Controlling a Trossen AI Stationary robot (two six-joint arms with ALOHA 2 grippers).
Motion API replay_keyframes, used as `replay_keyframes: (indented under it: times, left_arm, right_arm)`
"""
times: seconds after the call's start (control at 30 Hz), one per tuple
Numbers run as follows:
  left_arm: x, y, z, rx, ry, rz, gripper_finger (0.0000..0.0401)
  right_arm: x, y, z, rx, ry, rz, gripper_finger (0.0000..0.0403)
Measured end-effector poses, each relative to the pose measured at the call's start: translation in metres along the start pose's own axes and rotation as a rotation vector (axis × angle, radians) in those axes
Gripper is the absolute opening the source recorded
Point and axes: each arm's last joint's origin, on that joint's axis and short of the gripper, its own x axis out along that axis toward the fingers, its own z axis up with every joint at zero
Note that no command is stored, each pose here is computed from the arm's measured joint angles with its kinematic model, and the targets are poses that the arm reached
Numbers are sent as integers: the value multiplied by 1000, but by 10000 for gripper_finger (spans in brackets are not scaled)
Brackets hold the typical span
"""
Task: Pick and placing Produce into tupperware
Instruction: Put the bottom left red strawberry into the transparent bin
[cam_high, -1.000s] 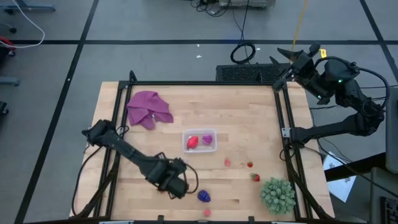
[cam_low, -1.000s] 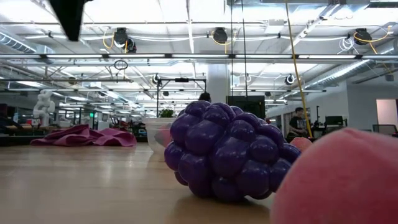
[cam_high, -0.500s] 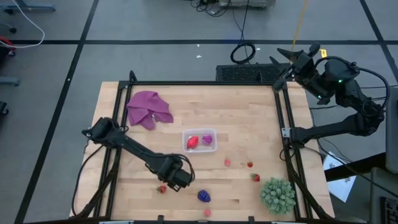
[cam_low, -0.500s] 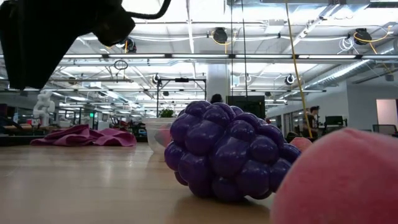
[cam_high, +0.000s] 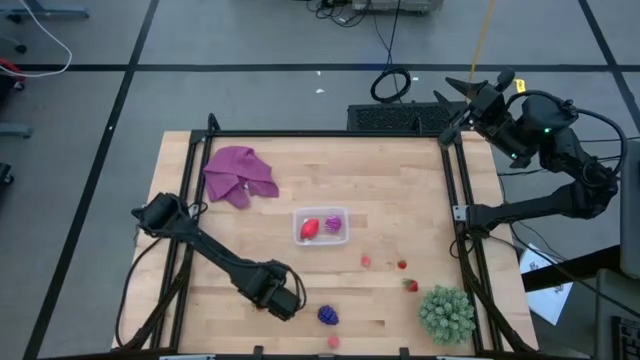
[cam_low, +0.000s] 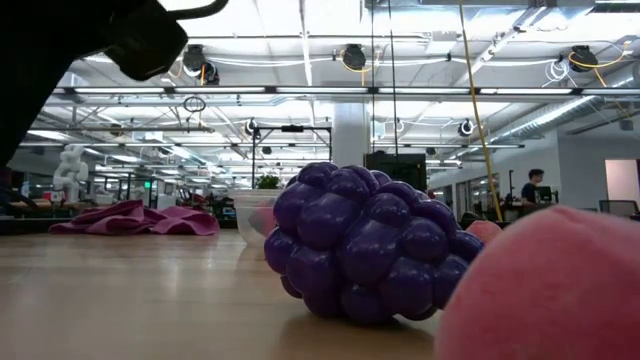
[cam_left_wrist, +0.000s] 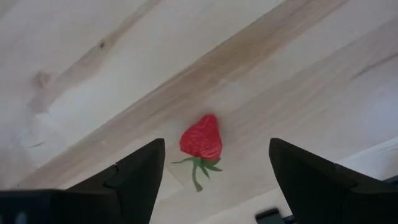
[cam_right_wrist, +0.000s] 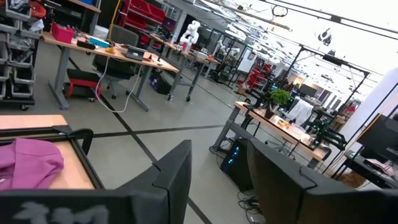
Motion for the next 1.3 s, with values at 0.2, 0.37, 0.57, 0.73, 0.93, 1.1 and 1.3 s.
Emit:
replay_keyframes:
  times: [0.2,0.37,0.57,0.73,0.93,1.1,1.3]
  left_arm:
    - [15,3,-5,-3,-19,-11,294]
    - [31,8,-7,-21,30,-21,294]
    - [41,10,-8,-23,42,-40,294]
    - [47,15,-11,-41,73,-10,294]
    - [47,12,-12,-31,64,-45,293]
    - [47,12,-12,-22,55,-50,261]
    - [47,11,-12,-9,51,-54,200]
  right_arm:
    - [0,0,0,0,0,0,148]
    - [0,0,0,0,0,0,148]
    - [0,0,0,0,0,0,148]
    - [0,0,0,0,0,0,148]
    - [0,0,0,2,0,0,148]
    - [0,0,0,5,0,0,148]
    - [0,0,0,7,0,0,148]
